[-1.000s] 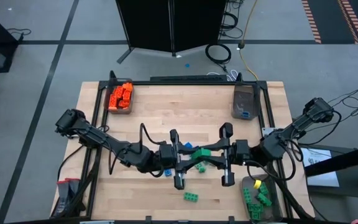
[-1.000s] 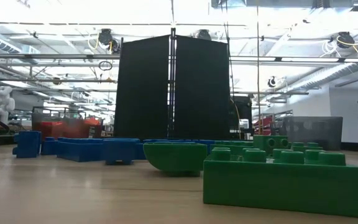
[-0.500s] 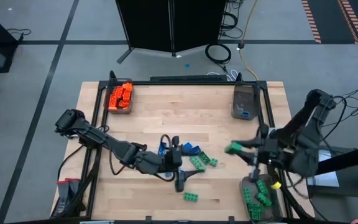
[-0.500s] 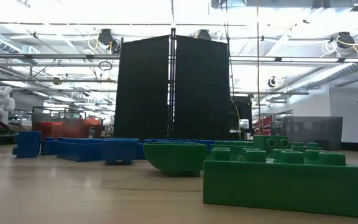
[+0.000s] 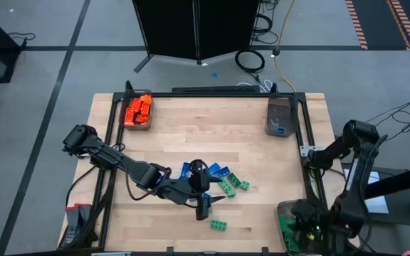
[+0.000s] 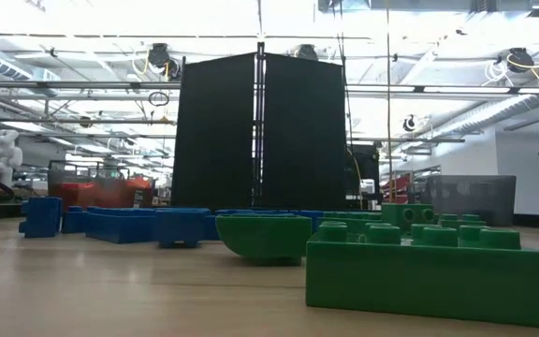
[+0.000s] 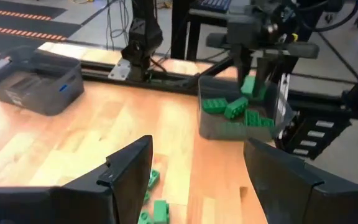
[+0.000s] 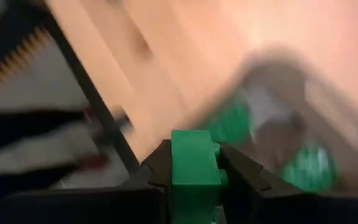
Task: Sort blocks
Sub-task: Put the green game piece into the bottom right black bin
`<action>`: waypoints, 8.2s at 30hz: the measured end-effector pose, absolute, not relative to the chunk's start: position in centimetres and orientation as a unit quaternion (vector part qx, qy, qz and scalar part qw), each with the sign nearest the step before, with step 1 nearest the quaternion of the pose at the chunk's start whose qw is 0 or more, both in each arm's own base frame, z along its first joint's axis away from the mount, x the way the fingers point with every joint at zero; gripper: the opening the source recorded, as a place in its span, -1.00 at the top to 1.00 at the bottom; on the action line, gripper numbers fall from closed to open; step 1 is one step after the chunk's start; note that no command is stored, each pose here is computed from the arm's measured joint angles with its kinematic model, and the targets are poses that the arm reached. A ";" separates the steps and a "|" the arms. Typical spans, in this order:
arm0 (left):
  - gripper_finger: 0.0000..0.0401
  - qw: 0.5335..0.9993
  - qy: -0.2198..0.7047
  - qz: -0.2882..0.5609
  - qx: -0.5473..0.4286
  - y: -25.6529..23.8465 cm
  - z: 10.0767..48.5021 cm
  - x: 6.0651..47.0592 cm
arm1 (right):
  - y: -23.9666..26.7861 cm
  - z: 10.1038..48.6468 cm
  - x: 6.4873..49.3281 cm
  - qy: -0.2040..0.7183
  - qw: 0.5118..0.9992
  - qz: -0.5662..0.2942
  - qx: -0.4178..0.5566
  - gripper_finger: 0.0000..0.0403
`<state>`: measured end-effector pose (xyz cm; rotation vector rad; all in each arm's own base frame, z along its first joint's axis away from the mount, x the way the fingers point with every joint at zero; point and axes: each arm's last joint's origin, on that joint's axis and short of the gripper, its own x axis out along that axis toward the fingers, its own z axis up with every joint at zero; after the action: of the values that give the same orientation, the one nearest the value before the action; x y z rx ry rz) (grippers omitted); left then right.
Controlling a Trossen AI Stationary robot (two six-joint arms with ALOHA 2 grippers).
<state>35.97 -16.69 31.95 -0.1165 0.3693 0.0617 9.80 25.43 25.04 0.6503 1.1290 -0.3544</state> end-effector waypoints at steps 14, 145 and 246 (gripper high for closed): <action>-0.26 0.960 0.277 -0.035 -0.034 -16.2 30.4 35.7 | 26.8 23.1 8.6 0.599 0.726 -0.187 0.282 0.32; 0.35 0.953 0.123 0.222 0.166 -18.4 29.0 38.3 | 17.5 38.1 23.8 0.164 0.912 -0.252 0.281 -0.82; -0.46 0.945 0.325 0.029 0.032 -16.9 25.2 37.7 | 27.6 30.3 11.2 0.648 0.657 -0.247 0.295 -0.33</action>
<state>37.71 -16.94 25.16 0.0648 0.6621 0.0597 11.24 27.65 30.34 0.6691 1.4690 -0.5602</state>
